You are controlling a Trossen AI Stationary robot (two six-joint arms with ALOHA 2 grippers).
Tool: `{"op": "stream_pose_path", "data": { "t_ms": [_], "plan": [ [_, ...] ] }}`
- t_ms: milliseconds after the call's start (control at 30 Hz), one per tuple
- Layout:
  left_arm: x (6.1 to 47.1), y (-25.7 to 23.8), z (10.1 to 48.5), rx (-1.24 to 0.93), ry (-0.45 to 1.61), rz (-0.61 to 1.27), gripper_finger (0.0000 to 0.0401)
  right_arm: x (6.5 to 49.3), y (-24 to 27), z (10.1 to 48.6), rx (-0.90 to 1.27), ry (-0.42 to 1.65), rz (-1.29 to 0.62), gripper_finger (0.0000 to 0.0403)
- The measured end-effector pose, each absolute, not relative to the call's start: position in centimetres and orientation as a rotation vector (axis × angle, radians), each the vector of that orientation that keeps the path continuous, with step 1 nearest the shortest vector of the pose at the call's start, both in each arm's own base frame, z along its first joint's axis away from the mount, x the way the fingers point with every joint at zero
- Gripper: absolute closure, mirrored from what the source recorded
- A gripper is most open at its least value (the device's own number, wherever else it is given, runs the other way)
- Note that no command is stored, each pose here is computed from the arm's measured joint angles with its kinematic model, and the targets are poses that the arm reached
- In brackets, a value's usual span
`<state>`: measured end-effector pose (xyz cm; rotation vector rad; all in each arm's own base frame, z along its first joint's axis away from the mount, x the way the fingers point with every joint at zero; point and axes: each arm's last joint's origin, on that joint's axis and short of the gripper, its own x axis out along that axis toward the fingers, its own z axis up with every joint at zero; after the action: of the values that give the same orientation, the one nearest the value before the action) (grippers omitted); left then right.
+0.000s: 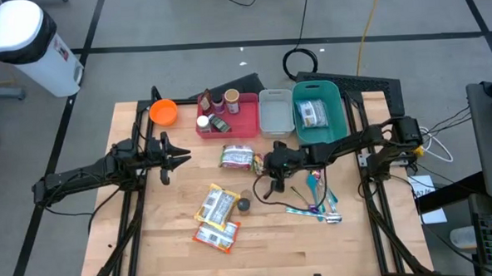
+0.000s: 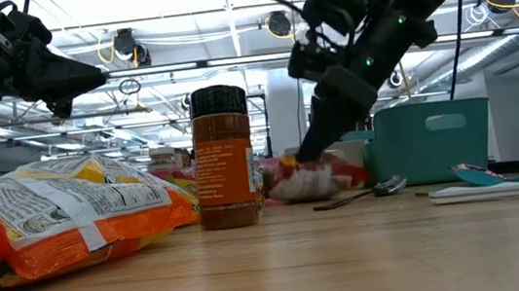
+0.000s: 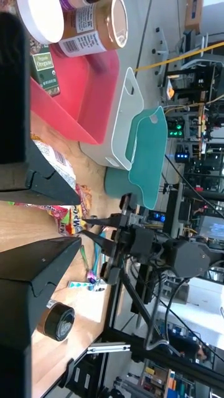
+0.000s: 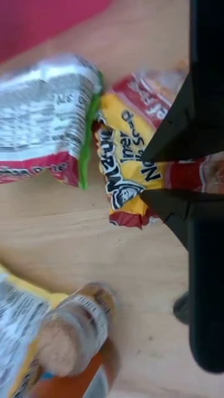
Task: Pick & Place Food Item
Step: Put the red noodle pack into the green bin
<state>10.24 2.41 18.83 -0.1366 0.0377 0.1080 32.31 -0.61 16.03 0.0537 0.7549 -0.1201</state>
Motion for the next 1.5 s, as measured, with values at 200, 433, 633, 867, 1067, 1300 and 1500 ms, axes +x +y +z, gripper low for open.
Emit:
{"op": "stream_pose_path", "data": {
  "t_ms": [200,433,633,867,1067,1300,1500],
  "plan": [
    [10.2,2.4,18.8,-0.137,0.037,0.108,0.0304,31.7,-0.6,18.6,0.055,0.674,-0.116,0.038],
    [10.2,2.4,18.8,-0.137,0.038,0.108,0.0304,30.4,-0.6,22.1,0.034,0.564,-0.105,0.04],
    [10.2,2.4,18.8,-0.143,0.037,0.108,0.0304,28.6,-0.6,25.3,-0.012,0.47,-0.095,0.0401],
    [10.2,2.4,18.8,-0.142,0.037,0.108,0.0304,25.7,-1.0,28.3,-0.106,0.413,-0.221,0.0401],
    [10.2,2.4,18.8,-0.143,0.037,0.108,0.0304,23.3,-2.1,29.7,-0.153,0.423,-0.353,0.0401],
    [10.2,2.4,18.8,-0.144,0.037,0.108,0.0304,21.3,-4.5,29.7,-0.146,0.517,-0.496,0.0401],
    [10.2,2.4,18.8,-0.144,0.037,0.108,0.0304,20.1,-7.4,28.9,-0.139,0.634,-0.614,0.0401]
  ]
}}
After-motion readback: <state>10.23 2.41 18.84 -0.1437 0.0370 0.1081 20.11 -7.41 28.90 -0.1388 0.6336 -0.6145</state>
